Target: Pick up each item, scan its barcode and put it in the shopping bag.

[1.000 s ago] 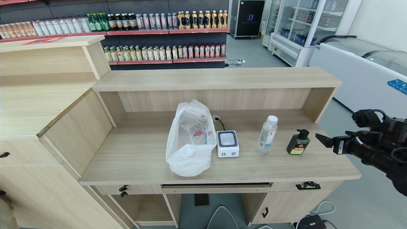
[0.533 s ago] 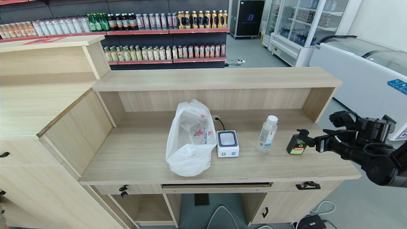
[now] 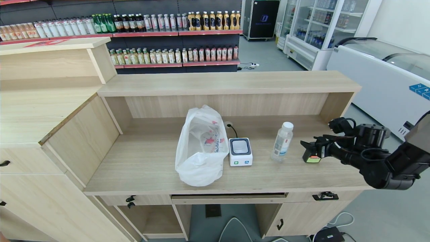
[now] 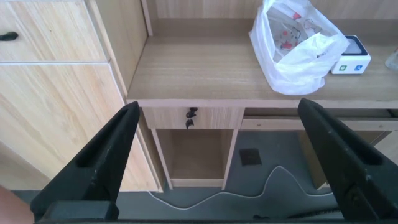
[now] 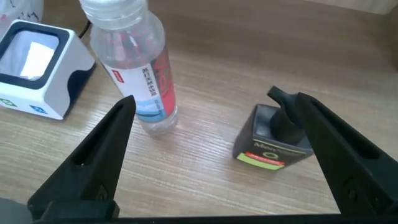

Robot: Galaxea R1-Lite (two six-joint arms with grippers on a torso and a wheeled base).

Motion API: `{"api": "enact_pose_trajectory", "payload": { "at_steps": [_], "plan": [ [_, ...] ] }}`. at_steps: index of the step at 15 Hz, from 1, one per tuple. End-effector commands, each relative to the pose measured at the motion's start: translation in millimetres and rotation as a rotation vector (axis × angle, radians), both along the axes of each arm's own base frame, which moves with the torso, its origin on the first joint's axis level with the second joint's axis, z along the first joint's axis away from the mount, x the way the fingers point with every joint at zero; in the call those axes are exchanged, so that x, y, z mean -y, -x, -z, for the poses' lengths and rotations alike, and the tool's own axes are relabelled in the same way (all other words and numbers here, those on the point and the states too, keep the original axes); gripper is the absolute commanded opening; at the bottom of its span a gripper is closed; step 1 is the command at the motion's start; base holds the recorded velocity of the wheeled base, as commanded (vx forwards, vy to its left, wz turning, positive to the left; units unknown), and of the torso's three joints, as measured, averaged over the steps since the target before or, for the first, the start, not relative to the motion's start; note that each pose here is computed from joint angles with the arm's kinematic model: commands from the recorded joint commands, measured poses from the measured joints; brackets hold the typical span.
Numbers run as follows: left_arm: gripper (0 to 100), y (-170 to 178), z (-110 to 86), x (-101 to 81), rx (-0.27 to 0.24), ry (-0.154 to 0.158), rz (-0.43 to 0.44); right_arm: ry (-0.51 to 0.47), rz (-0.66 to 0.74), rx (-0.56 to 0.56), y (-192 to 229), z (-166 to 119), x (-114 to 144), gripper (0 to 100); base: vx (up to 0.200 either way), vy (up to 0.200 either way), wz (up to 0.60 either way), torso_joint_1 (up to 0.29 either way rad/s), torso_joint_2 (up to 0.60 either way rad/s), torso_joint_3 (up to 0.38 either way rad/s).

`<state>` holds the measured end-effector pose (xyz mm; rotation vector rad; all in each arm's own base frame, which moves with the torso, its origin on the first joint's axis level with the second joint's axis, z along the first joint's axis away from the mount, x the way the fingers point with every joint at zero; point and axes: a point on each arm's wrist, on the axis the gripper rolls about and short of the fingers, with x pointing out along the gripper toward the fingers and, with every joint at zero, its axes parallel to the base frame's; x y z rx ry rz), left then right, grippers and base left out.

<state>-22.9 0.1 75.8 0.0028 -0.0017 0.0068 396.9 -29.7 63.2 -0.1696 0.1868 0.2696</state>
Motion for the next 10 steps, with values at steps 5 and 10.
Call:
{"api": "enact_pose_trajectory", "payload": {
  "at_steps": [5,10],
  "plan": [
    [100,0.1,-0.3,0.0,0.001,0.0,-0.001,-0.009,-0.102,-0.006,-19.5,18.5,-28.3,100,0.0,0.0,0.0,0.0,0.0,0.0],
    [100,0.1,-0.3,0.0,0.001,0.0,-0.001,-0.01,-0.113,-0.014,-28.8,29.7,-32.1,100,0.0,0.0,0.0,0.0,0.0,0.0]
  ]
}}
